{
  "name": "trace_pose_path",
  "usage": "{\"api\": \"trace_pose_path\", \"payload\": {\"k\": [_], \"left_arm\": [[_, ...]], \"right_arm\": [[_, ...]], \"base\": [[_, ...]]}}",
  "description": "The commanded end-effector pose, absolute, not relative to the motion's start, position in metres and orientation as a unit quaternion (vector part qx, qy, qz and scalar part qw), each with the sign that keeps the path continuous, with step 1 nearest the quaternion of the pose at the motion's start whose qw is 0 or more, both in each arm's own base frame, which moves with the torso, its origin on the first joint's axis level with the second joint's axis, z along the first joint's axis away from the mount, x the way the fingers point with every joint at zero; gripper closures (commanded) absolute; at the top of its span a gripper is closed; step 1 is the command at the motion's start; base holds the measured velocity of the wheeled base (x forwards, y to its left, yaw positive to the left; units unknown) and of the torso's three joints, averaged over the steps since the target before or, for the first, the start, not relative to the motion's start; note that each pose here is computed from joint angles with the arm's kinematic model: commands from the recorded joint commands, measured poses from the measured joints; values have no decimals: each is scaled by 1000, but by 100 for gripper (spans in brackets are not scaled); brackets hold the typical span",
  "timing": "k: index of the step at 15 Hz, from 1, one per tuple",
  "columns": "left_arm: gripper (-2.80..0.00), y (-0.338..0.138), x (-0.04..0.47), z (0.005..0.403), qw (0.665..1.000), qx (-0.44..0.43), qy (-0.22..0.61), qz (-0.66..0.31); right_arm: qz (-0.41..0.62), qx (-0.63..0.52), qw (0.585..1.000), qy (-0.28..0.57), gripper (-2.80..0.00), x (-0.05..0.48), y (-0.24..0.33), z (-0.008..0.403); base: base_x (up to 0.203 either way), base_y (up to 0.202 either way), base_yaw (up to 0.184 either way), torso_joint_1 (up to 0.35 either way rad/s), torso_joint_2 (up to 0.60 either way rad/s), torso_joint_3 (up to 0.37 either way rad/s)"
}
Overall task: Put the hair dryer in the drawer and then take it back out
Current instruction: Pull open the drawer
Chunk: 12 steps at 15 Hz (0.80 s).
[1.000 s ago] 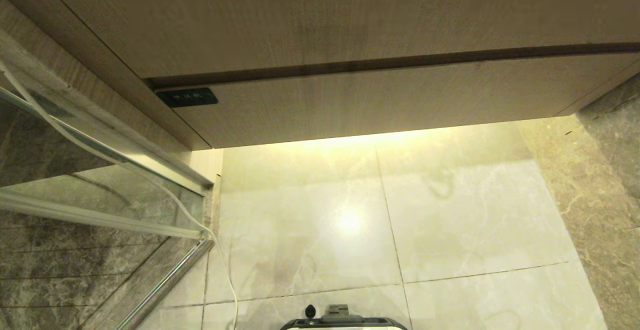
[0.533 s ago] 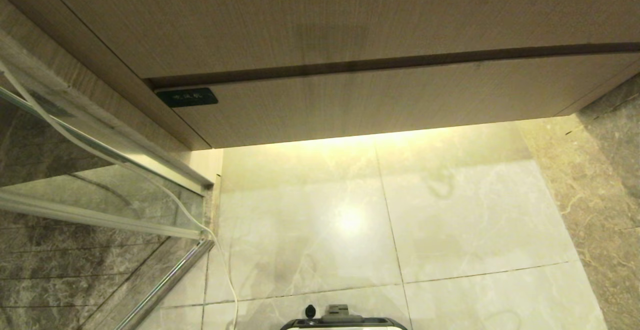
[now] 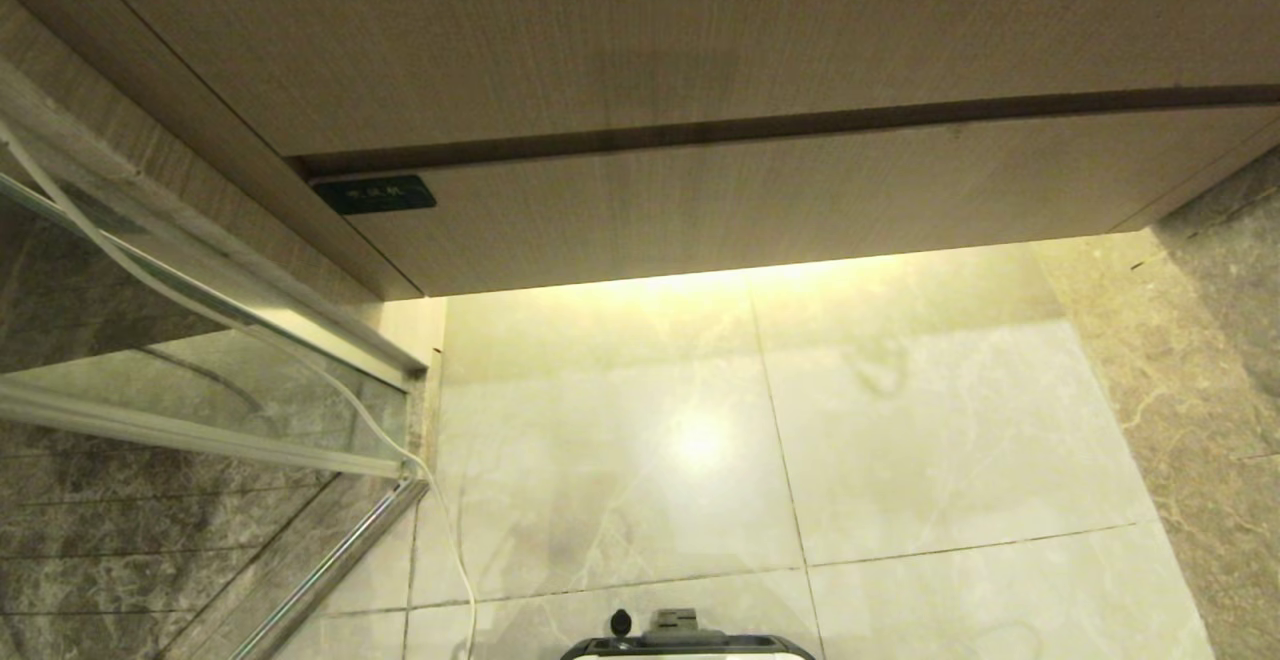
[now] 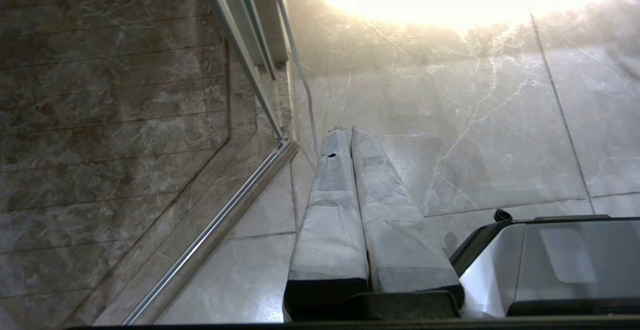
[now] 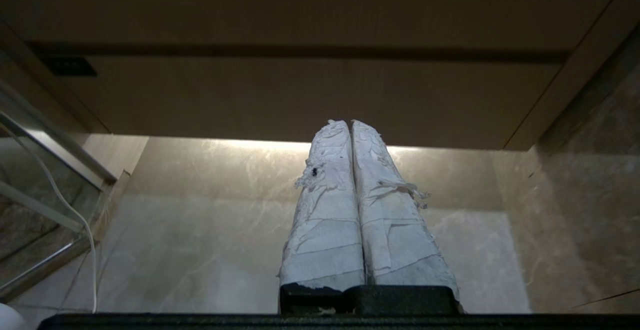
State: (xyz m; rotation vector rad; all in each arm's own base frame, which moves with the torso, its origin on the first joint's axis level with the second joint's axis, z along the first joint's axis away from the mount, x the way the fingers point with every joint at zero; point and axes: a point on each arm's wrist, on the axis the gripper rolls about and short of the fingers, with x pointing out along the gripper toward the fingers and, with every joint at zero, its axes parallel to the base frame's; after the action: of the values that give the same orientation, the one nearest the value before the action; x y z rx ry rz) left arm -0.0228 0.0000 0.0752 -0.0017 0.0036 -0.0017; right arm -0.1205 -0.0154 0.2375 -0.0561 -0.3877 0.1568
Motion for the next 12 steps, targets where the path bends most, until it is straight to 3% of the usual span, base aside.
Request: {"api": "trace_pose_path", "payload": {"k": [1, 5, 9, 10, 12], "left_arm": [[0, 0, -23, 75, 1000, -1, 2, -1], [0, 0, -23, 75, 1000, -1, 2, -1], [0, 0, -23, 75, 1000, -1, 2, -1], [0, 0, -23, 75, 1000, -1, 2, -1], [0, 0, -23, 75, 1000, -1, 2, -1]], "right_arm": [[80, -42, 991, -102, 0, -123, -14, 298], [110, -67, 985, 115, 0, -47, -4, 327], [182, -99, 956, 207, 0, 13, 6, 306], [184, -99, 952, 222, -280, 25, 8, 305], [186, -102, 943, 256, -280, 57, 15, 300]], "base": [[0, 0, 0, 0, 0, 0], [0, 0, 0, 0, 0, 0], [0, 0, 0, 0, 0, 0], [0, 0, 0, 0, 0, 0], [0, 0, 0, 0, 0, 0]]}}
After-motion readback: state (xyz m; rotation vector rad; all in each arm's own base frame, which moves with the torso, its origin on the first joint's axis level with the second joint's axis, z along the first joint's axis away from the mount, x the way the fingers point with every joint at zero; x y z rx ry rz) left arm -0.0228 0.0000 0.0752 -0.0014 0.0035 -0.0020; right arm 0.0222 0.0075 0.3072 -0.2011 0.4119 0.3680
